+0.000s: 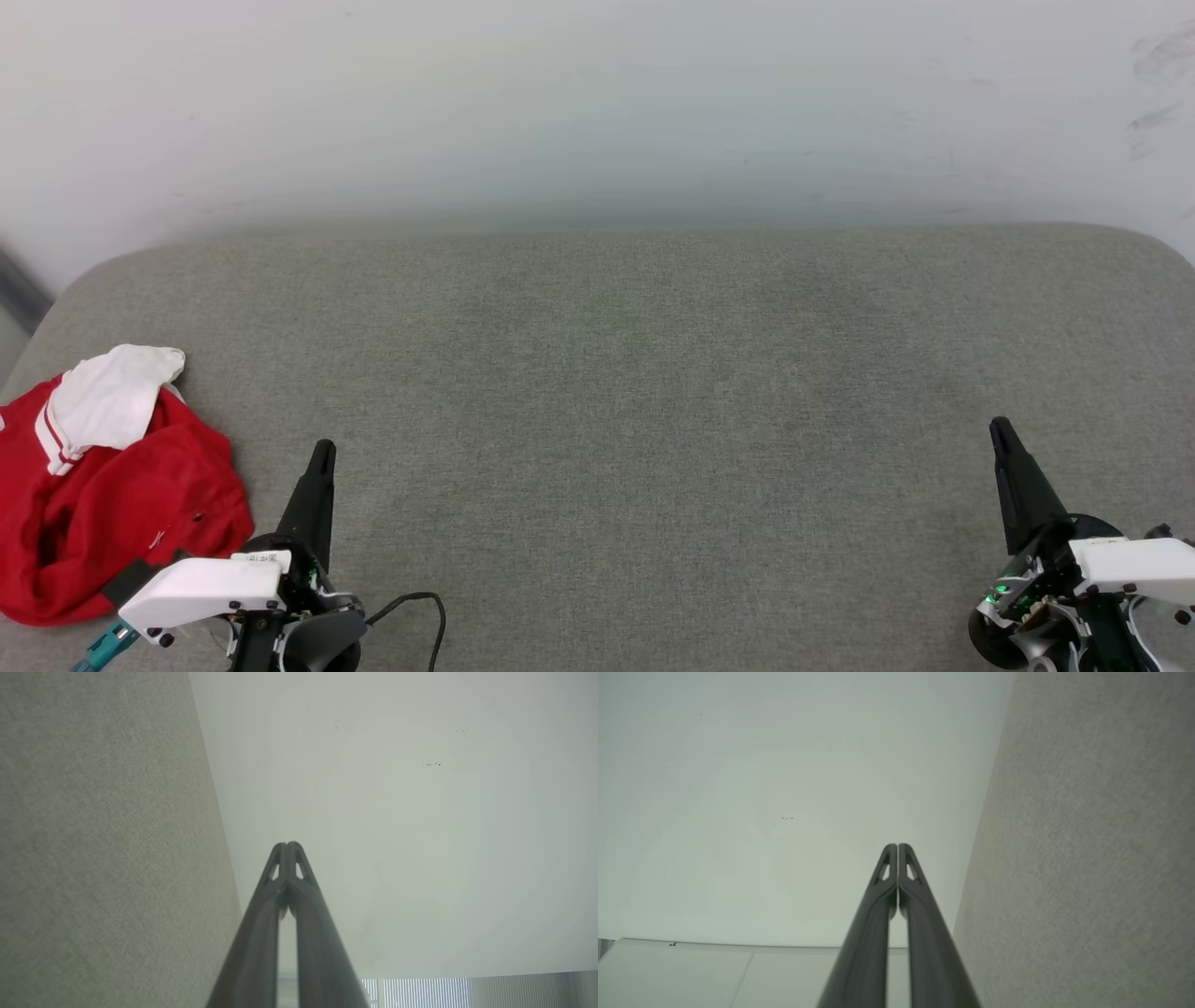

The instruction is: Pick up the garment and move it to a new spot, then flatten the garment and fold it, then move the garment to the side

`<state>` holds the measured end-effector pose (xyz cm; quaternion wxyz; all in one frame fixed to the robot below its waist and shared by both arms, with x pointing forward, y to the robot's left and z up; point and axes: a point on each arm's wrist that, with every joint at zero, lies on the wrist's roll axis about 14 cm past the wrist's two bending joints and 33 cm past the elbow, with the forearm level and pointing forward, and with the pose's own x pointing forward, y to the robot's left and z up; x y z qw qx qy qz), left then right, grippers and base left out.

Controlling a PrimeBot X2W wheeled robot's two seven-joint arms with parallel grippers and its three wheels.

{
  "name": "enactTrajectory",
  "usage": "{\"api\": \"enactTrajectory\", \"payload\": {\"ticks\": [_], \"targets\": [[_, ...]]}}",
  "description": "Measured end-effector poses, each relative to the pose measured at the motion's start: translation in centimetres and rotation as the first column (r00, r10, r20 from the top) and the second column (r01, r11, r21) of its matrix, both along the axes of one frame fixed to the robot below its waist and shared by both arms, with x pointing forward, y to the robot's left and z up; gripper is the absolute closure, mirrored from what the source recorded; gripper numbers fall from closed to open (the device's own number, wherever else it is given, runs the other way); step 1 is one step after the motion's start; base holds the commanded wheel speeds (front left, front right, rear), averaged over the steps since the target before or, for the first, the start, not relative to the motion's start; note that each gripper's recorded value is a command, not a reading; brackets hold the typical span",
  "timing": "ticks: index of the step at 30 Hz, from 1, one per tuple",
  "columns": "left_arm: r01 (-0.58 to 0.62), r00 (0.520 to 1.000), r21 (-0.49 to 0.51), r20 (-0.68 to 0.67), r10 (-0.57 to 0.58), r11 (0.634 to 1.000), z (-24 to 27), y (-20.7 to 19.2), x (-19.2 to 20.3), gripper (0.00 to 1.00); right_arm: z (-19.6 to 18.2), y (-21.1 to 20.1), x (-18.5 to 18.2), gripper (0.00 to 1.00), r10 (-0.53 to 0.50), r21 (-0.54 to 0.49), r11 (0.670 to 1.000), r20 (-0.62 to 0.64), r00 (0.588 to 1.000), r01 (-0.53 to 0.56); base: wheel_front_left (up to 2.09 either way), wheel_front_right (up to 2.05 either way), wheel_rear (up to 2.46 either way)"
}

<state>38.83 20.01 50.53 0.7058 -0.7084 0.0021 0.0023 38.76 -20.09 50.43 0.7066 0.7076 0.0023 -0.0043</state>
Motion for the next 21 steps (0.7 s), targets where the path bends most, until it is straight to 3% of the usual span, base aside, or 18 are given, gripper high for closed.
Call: {"api": "enactTrajectory", "payload": {"ticks": [21], "targets": [[0.000, 1.000, 0.000, 0.000, 0.000, 1.000, 0.00, 0.00, 0.00, 1.00, 0.00, 0.00, 0.00, 1.00, 0.000, 0.000, 1.000, 0.000, 1.000, 0.000, 0.00, 0.00, 0.00]]}}
